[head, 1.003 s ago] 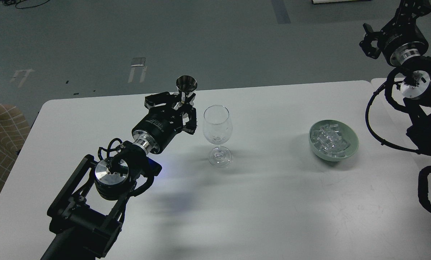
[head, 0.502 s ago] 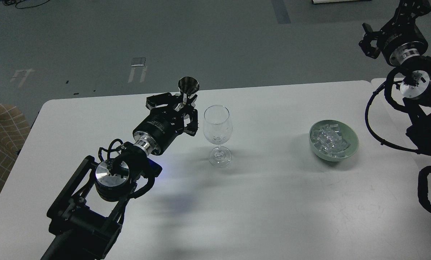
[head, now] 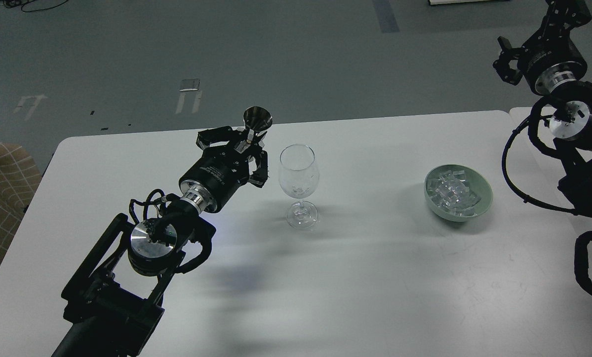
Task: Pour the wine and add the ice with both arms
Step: 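Hold the jigger above the wine glass with the left gripper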
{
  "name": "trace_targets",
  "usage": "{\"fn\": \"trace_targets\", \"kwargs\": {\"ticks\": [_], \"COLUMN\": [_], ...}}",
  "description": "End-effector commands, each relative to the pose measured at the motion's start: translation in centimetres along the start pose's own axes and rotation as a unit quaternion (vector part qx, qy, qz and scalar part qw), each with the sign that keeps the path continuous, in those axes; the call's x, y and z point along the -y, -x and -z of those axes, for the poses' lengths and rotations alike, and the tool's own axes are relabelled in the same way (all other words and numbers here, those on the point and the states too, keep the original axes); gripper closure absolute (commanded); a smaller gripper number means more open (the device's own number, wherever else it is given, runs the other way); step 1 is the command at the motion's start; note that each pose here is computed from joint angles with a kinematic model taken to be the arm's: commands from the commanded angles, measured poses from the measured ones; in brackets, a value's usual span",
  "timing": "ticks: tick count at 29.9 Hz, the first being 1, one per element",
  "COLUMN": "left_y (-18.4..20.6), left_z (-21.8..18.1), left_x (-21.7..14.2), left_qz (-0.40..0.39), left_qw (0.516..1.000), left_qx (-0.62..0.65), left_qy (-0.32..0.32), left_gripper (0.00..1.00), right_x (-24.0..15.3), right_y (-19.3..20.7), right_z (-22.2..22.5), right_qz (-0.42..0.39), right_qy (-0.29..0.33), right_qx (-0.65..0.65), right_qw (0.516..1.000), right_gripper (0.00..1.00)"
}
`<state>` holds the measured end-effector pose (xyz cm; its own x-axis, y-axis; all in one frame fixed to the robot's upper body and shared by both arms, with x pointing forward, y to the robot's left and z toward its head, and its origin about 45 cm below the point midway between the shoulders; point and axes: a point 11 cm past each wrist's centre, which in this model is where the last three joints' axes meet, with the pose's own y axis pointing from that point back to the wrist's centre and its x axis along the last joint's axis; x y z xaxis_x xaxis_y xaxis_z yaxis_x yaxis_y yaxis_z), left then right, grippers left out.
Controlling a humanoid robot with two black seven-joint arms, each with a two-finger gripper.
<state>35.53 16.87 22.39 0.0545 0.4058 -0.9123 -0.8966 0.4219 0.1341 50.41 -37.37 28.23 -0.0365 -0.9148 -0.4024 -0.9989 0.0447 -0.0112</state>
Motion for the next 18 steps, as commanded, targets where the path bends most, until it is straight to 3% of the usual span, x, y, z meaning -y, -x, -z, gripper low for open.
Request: {"fn": "trace_targets", "kwargs": {"ticks": [1,18], "left_y": [0.04,0.28], "left_z": [0.11,0.66], "left_x": [0.03,0.18], "left_qz": [0.000,0.001], "left_qw": [1.000,0.998], "left_qx": [0.004,0.063], "left_qy": [0.000,-0.019], "left_gripper": [1.00,1.00], "right_x": [-0.01,-0.03], "right_y": [-0.01,-0.03], "right_z": [-0.01,-0.05], "right_qz": [0.000,-0.001], "right_qy": [0.000,0.000], "right_qx": [0.001,0.001], "right_qw": [1.000,1.000], "right_gripper": [0.00,0.00]}}
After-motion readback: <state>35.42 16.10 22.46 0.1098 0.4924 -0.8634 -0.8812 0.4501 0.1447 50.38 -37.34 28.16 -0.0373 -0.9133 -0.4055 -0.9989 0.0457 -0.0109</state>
